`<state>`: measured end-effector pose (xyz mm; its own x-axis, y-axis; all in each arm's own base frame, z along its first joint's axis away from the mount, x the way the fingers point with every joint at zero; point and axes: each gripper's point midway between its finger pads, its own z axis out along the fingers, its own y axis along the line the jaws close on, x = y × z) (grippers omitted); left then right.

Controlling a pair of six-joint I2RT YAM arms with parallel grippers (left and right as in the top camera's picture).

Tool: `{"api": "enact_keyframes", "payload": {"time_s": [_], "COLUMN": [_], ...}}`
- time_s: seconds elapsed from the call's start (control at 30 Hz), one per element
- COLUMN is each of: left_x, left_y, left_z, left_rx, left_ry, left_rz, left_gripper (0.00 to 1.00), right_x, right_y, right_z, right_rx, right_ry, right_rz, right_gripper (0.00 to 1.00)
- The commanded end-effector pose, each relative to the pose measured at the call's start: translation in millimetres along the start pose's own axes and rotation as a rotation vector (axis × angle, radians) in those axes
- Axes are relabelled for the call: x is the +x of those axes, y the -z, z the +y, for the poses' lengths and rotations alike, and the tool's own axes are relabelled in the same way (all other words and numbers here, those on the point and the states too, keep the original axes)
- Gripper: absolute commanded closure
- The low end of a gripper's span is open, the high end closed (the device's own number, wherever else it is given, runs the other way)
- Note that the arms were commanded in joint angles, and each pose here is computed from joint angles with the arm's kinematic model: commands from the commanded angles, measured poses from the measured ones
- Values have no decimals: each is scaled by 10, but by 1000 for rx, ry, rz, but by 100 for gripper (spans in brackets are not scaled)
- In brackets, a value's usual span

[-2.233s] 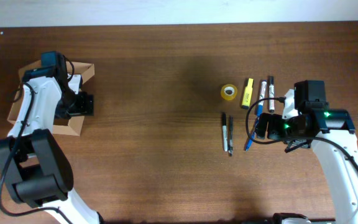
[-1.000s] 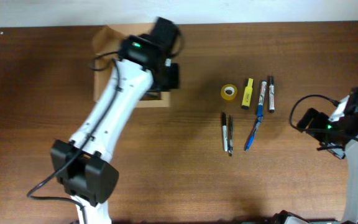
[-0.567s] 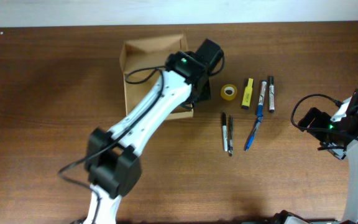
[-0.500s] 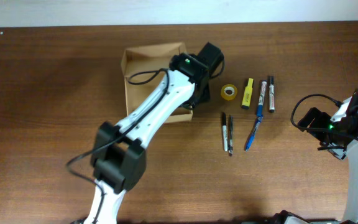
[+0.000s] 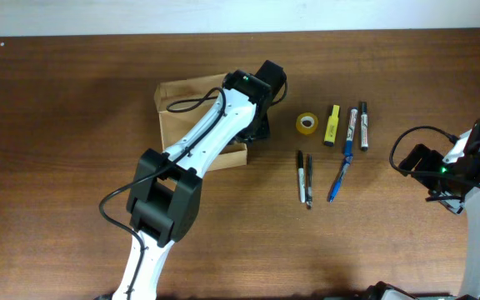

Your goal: Pack container

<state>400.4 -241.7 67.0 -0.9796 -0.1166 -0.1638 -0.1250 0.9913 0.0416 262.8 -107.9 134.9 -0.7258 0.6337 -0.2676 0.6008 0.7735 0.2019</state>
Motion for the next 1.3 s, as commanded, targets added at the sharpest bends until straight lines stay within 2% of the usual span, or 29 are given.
{"api": "enact_keyframes", "payload": {"time_s": [0.0, 0.33, 0.4, 0.47, 0.67, 0.9, 1.0, 1.07, 1.27], "left_x": [-84, -301, -373, -444, -733, -1050, -1129, -1168, -1197], "left_y": [99, 777, 998, 1209, 1785, 2207, 2292, 2301, 2236], "left_z": [-18, 68, 186, 320, 759, 1641, 2109, 2413, 3131], "left_rx": [8, -2, -43, -77, -78, -91, -119, -143, -208], "left_ry": [-14, -57, -57, -57, -12, 128, 224, 285, 433], "left_rz": [-28, -113, -161, -203, -327, -424, -440, -441, -418], "left_gripper": [18, 20, 20, 20, 19, 18, 13, 1, 0], "right_x": [-58, -57, -49, -43, -77, -299, -337, -344, -295], "right_y": [61, 61, 61, 60, 256, 926, 1041, 998, 354], "right_z": [23, 27, 31, 56, 414, 1255, 1629, 1810, 2249], "right_rx": [-9, -11, -13, -15, -42, -131, -181, -180, -116], "right_ry": [-9, -8, -5, 5, 197, 417, 496, 536, 643], "right_rz": [-18, -17, -14, -13, -36, -213, -252, -253, -117], "right_gripper": [1, 0, 6, 7, 7, 6, 9, 11, 10]}}
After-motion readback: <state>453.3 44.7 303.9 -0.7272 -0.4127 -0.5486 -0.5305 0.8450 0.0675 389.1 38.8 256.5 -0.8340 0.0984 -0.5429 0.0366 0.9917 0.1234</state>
